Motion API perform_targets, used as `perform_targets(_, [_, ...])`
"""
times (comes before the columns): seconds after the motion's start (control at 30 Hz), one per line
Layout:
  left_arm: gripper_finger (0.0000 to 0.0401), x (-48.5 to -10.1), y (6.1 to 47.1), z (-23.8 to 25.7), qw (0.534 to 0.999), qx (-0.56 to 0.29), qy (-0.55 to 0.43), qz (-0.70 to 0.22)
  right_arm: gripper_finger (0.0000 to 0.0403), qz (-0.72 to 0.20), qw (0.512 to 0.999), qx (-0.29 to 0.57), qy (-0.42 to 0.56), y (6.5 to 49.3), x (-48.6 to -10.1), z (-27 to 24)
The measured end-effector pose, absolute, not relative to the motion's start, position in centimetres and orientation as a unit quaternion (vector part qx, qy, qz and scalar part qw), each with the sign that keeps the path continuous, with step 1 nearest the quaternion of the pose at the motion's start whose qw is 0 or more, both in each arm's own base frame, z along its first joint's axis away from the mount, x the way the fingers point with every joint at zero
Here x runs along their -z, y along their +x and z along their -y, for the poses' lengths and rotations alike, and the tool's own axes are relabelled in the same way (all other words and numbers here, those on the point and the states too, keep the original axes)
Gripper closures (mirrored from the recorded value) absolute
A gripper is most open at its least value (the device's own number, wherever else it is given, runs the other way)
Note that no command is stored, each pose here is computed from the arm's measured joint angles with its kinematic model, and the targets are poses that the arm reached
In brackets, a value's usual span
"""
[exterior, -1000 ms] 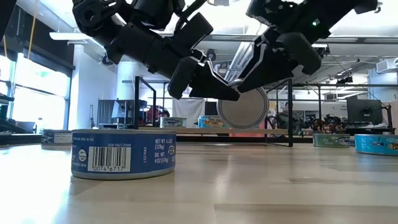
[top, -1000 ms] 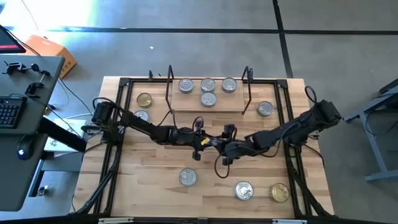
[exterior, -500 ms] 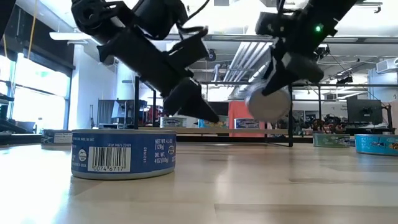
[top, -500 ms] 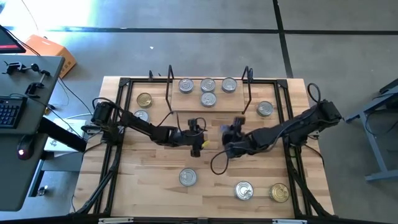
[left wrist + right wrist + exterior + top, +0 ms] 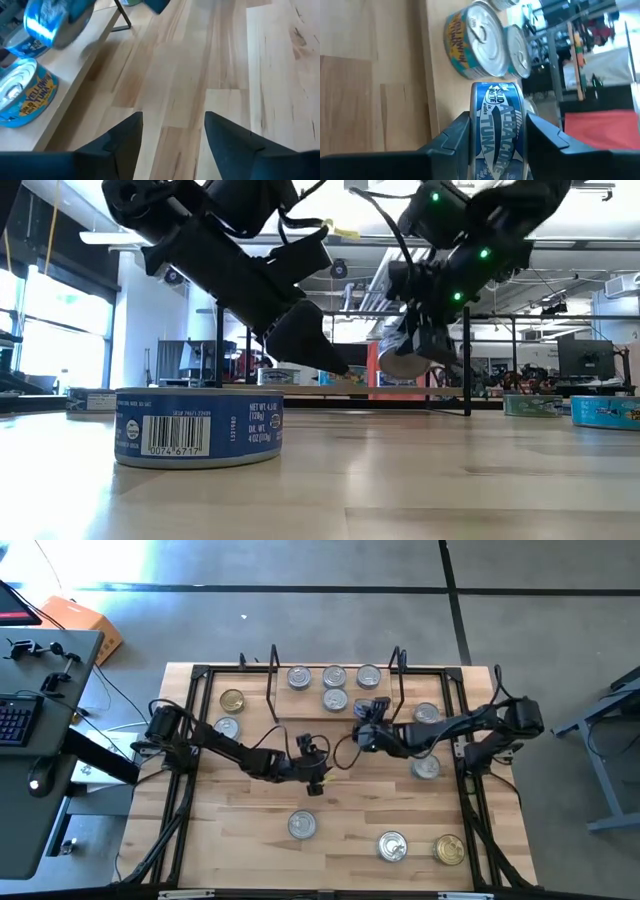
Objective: Stack canned seafood by type on shelf
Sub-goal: Put the dark blue tuna can aligned with the other dark blue tuna can on the shelf, then put the green tuna can aligned with the other green tuna can on the shelf
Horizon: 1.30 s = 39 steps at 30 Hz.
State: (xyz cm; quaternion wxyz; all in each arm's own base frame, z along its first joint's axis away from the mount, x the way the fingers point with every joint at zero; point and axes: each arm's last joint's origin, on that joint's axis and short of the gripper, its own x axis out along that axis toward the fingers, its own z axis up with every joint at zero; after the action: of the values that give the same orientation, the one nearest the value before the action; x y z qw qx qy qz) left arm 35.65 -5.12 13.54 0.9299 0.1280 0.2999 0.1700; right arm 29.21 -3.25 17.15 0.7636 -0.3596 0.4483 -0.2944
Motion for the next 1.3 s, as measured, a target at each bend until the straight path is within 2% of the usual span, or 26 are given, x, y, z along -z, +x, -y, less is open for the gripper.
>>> perform_targets(0.13, [0.0202,-13.5,35.6,5.3,0.929,-0.174,0.132,-0.299,0.0276,-0.465,0.759,0.254,-0.378,28.7,-16.3,4.5])
perform_targets(0.3, [0.0203,-13.5,35.6,5.3,0.929,-0.174,0.133,-0.299,0.0275,-0.472,0.757,0.267,-0.366,28.3,-16.2,5.7])
perform_targets(0.37, [0.0203,-13.5,35.6,5.3,0.929,-0.174,0.133,-0.299,0.0248,-0.468,0.760,0.267,-0.365,28.4,-16.2,5.9])
perform_targets(0.53, [0.0203,-13.5,35.6,5.3,0.928,-0.174,0.133,-0.300,0.0144,-0.474,0.760,0.255,-0.364,28.5,-16.3,6.1])
perform_targets(0.6, [0.0203,-13.5,35.6,5.3,0.929,-0.172,0.132,-0.300,0.0119,-0.484,0.754,0.252,-0.366,28.6,-16.6,6.1])
perform_targets(0.7, [0.0203,-13.5,35.6,5.3,0.929,-0.172,0.132,-0.300,0.0107,-0.497,0.751,0.243,-0.361,28.8,-17.0,6.1])
perform_targets(0.87, [0.0203,-13.5,35.6,5.3,0.929,-0.172,0.131,-0.300,0.0111,-0.501,0.756,0.261,-0.331,29.3,-18.4,6.3])
perform_targets(0.97, [0.0203,-13.5,35.6,5.4,0.930,-0.172,0.128,-0.299,0.0116,-0.474,0.789,0.270,-0.283,29.9,-19.5,6.0])
perform_targets(1.03, [0.0204,-13.5,35.5,5.6,0.928,-0.171,0.135,-0.301,0.0118,-0.453,0.822,0.246,-0.241,30.3,-20.0,5.0])
perform_targets(1.2, [0.0204,-14.6,34.2,6.5,0.911,-0.209,0.173,-0.310,0.0120,-0.380,0.909,0.126,-0.114,31.1,-19.8,2.1])
perform_targets(1.3, [0.0204,-15.6,33.1,7.1,0.915,-0.205,0.179,-0.299,0.0120,-0.332,0.940,0.042,-0.065,30.9,-18.5,-0.3])
